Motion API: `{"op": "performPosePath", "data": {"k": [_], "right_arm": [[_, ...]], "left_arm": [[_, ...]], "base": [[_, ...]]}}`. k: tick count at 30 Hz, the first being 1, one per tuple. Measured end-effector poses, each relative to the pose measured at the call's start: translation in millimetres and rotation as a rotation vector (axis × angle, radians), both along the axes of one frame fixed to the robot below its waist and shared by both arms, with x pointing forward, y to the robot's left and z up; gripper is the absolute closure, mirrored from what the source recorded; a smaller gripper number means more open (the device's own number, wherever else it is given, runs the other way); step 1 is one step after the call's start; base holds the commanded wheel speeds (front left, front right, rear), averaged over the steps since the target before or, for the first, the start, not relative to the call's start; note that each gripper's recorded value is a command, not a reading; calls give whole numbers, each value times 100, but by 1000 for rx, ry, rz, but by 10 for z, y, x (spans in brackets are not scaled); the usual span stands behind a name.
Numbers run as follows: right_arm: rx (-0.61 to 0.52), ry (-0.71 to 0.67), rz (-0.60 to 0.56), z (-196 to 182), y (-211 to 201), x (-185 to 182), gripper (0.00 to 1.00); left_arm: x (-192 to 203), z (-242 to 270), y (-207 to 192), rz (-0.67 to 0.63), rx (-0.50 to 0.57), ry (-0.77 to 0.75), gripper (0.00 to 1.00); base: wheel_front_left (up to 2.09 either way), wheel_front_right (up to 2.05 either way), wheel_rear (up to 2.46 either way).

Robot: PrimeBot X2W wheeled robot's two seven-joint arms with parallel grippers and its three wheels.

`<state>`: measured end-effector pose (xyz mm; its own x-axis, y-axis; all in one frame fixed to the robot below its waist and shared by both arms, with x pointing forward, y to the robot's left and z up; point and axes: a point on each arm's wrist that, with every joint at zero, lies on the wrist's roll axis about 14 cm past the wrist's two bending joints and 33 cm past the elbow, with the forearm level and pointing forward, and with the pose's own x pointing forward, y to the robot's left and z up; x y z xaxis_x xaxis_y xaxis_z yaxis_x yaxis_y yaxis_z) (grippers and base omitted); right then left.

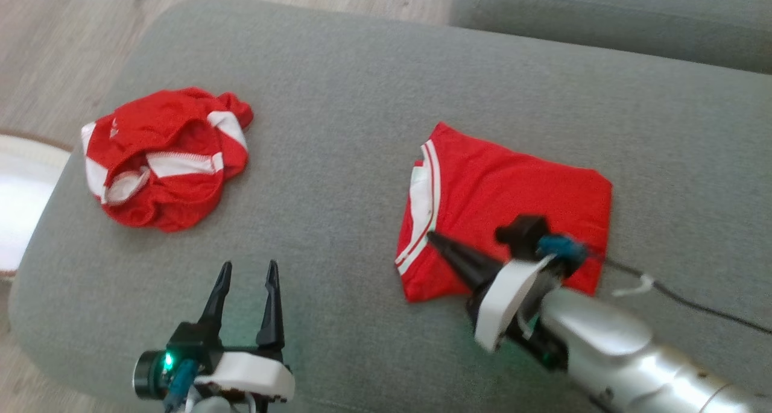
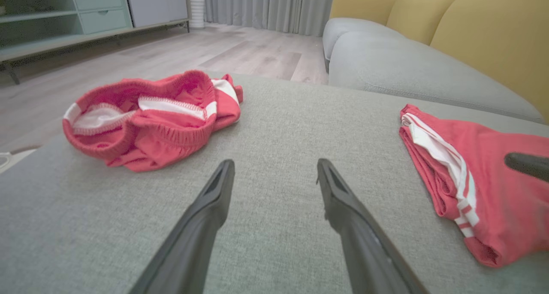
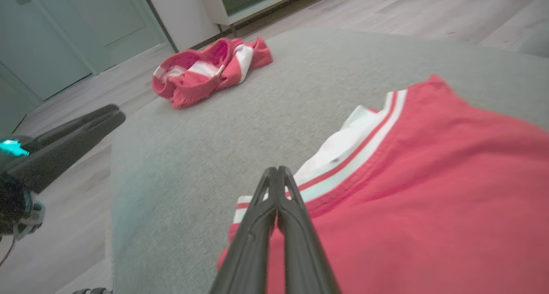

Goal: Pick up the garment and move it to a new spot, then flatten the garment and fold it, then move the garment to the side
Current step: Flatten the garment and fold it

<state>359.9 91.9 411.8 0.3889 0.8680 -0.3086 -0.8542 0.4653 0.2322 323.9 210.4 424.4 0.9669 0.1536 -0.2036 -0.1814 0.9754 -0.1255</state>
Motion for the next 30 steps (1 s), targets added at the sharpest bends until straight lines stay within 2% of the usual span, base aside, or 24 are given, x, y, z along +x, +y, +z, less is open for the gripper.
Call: {"op": "performPosePath", "data": {"k": [4, 7, 9, 14, 18, 19, 20, 21, 22, 30], "right_arm": [[58, -48, -165, 278, -246, 418, 100], [99, -125, -357, 556, -656, 843, 100], [93, -168, -455, 634, -952, 969, 100], [54, -162, -640, 444, -1531, 805, 100], [36, -144, -739, 301, -1806, 575, 100], [36, -144, -760, 290, -1856, 534, 94], [36, -145, -778, 287, -1900, 501, 70], [38, -146, -800, 285, -1950, 470, 50], [37, -150, -819, 283, -2002, 438, 0], [22, -153, -925, 217, -2273, 222, 0]], "left_arm": [[-12, 7, -27, -14, 7, -5, 0], [15, 35, -61, -32, 16, -16, 0], [37, 51, -98, -48, 18, -24, 0], [128, 117, -227, -99, 22, -48, 0], [192, 172, -293, -125, 28, -67, 0], [205, 177, -322, -134, 28, -69, 0], [208, 175, -352, -142, 26, -69, 0], [204, 164, -381, -151, 25, -66, 0], [195, 147, -407, -160, 28, -61, 0], [190, 137, -516, -199, 39, -59, 0]], "base": [[0, 0, 0], [0, 0, 0], [0, 0, 0], [0, 0, 0], [0, 0, 0], [0, 0, 0], [0, 0, 0], [0, 0, 0], [0, 0, 0], [0, 0, 0]]}}
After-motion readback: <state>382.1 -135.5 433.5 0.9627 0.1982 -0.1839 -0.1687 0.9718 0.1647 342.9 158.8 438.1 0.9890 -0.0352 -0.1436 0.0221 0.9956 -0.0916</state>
